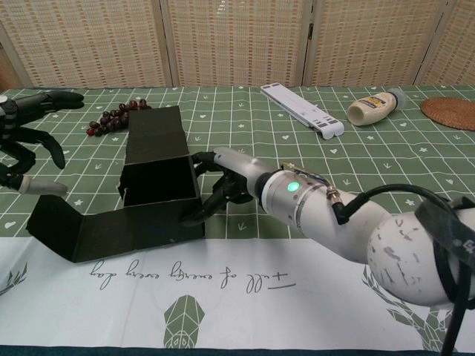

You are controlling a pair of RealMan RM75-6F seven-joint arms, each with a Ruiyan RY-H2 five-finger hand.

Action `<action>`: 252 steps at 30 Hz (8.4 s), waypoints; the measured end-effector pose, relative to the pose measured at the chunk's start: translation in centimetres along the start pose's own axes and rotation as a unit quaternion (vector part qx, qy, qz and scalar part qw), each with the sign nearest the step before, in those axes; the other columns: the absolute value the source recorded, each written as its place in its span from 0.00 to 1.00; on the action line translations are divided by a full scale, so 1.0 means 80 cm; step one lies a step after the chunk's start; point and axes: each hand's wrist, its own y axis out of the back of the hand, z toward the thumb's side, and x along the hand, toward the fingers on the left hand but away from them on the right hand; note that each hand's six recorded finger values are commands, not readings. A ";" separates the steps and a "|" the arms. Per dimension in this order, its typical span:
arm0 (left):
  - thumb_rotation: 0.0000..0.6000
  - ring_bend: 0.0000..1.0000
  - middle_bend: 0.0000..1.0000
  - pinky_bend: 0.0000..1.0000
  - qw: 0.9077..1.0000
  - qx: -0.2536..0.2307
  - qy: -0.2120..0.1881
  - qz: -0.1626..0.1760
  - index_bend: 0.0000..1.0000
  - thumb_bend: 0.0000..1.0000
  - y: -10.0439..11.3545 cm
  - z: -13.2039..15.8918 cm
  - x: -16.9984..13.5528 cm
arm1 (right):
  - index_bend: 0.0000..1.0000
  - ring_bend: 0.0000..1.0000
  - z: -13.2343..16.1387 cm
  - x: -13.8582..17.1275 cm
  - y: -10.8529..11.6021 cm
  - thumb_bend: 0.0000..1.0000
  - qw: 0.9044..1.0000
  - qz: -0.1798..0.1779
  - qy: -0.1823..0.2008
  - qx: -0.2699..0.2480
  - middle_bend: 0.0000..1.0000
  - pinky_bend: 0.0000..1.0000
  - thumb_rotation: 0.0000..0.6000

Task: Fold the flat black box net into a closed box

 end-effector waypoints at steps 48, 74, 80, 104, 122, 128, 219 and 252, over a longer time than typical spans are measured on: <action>1.00 0.45 0.00 0.83 0.953 0.183 -0.145 0.195 0.00 0.09 0.007 0.064 0.028 | 0.32 0.78 0.000 0.087 0.065 0.28 0.956 -0.041 0.050 -0.286 0.46 1.00 1.00; 1.00 0.51 0.14 0.85 0.948 0.228 -0.190 0.115 0.24 0.09 -0.063 0.059 0.071 | 0.32 0.78 -0.006 0.040 0.020 0.28 0.983 -0.024 0.015 -0.183 0.46 1.00 1.00; 1.00 0.54 0.20 0.85 0.944 0.246 -0.195 0.103 0.30 0.09 -0.077 0.039 0.082 | 0.32 0.78 -0.012 0.026 0.009 0.28 0.989 -0.019 0.003 -0.149 0.46 1.00 1.00; 1.00 0.56 0.26 0.86 0.943 0.253 -0.207 0.058 0.34 0.09 -0.109 -0.014 0.075 | 0.32 0.78 -0.023 0.014 -0.014 0.28 0.998 0.000 0.000 -0.069 0.43 1.00 1.00; 1.00 0.58 0.35 0.86 0.938 0.263 -0.224 0.039 0.42 0.09 -0.110 -0.019 0.064 | 0.32 0.78 -0.023 0.016 -0.016 0.29 0.999 0.002 0.002 -0.054 0.42 1.00 1.00; 1.00 0.58 0.36 0.86 0.937 0.263 -0.226 0.032 0.43 0.09 -0.114 -0.018 0.065 | 0.32 0.78 -0.023 0.017 -0.018 0.29 0.999 0.003 0.003 -0.051 0.42 1.00 1.00; 1.00 0.63 0.53 0.85 0.874 0.398 -0.277 -0.003 0.56 0.17 -0.114 -0.004 0.057 | 0.31 0.78 -0.021 0.053 -0.051 0.37 0.999 0.009 0.035 -0.038 0.42 1.00 1.00; 1.00 0.64 0.64 0.84 0.870 0.386 -0.304 -0.030 0.72 0.17 -0.135 0.006 0.057 | 0.31 0.78 -0.021 0.055 -0.055 0.38 0.998 0.014 0.035 -0.041 0.42 1.00 1.00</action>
